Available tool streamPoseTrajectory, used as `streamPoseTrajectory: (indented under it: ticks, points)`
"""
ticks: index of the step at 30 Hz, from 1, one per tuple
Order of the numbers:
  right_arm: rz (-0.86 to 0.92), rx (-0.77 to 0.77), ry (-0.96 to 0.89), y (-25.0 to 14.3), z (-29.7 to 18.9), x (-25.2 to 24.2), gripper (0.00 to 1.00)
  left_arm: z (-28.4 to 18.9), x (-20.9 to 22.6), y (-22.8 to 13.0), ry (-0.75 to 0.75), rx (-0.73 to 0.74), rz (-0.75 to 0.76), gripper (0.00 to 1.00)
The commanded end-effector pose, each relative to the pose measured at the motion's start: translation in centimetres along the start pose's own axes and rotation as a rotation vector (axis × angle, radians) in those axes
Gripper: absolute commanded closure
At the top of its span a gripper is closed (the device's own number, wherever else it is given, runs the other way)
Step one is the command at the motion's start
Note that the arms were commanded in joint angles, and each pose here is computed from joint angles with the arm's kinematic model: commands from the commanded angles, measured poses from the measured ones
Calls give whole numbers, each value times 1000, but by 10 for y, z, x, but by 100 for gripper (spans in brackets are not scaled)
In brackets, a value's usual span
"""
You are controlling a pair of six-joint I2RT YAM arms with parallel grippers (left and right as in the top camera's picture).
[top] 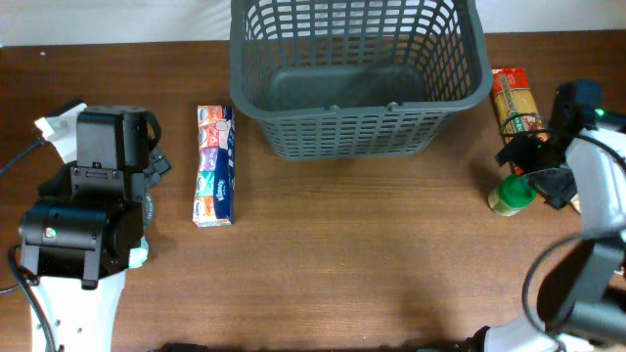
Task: Pack container
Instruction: 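Move the right gripper down over the green-lidded jar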
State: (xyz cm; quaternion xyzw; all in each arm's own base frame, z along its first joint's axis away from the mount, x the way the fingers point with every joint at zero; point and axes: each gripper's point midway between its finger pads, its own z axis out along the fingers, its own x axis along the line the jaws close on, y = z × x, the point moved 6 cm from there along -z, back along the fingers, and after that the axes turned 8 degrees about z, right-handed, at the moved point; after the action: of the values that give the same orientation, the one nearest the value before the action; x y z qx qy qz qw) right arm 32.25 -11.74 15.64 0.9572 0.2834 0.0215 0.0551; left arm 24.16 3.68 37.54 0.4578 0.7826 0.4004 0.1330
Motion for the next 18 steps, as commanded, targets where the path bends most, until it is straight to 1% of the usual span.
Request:
streamPoseTrajectory:
  ticks: [1,4,10,18]
  points:
    - [17,76,-54,-2,26,-2,1,-5,3,3,-7,-14,-21,0]
    - [15,93,-71,-3,35,-2,1,-5,3,3,-7,-14,-21,0]
    - [19,79,-61,1,36,0,1,-5,3,3,-7,-14,-21,0]
    - [89,29,-76,8,37,0,1,-5,3,3,-7,-14,-21,0]
